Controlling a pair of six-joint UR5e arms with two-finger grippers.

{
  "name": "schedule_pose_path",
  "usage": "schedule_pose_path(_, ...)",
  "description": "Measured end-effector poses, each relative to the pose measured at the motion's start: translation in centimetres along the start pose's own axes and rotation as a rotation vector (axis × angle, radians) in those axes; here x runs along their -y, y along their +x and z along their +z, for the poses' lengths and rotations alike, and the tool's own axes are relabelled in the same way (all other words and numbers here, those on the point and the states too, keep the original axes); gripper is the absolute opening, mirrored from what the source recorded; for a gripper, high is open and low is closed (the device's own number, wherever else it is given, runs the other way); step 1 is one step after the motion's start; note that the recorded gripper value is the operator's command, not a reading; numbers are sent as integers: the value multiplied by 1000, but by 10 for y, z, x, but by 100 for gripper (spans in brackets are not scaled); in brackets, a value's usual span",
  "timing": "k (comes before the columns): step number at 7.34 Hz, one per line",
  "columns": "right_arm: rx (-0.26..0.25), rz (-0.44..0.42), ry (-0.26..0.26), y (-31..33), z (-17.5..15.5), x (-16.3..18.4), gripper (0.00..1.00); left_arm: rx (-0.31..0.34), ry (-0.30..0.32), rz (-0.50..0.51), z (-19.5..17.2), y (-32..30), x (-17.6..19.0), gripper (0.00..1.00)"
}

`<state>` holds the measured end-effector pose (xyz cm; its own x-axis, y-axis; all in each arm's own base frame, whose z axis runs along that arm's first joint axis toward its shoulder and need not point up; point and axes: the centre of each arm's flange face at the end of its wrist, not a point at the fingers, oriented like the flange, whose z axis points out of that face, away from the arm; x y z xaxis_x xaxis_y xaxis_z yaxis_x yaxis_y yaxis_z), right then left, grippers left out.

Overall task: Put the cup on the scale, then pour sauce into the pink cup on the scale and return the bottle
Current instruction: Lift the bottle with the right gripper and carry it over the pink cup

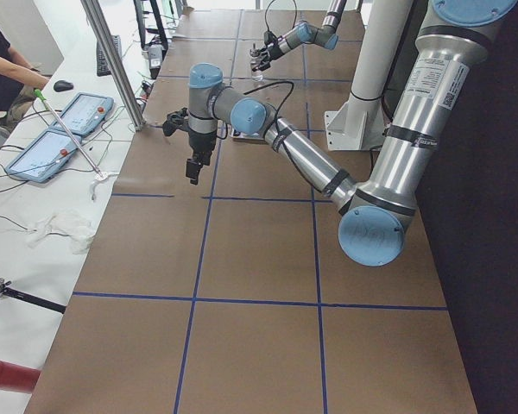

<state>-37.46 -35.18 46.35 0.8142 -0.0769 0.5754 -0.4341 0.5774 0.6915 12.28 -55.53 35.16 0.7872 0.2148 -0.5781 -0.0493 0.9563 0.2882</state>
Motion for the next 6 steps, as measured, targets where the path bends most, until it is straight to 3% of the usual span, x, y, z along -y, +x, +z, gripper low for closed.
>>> schedule_pose_path(3, 97, 20, -6, -13, -19, 82, 0, -4, 3, -19, -2, 2, 1, 100)
schedule_pose_path(4, 99, -4, -1, -23, -28, 102, 0, -4, 2, -17, -2, 1, 0, 100)
schedule_pose_path(6, 12, -129, 32, -63, -34, 125, 0, 1, -8, 6, 4, -7, -7, 100)
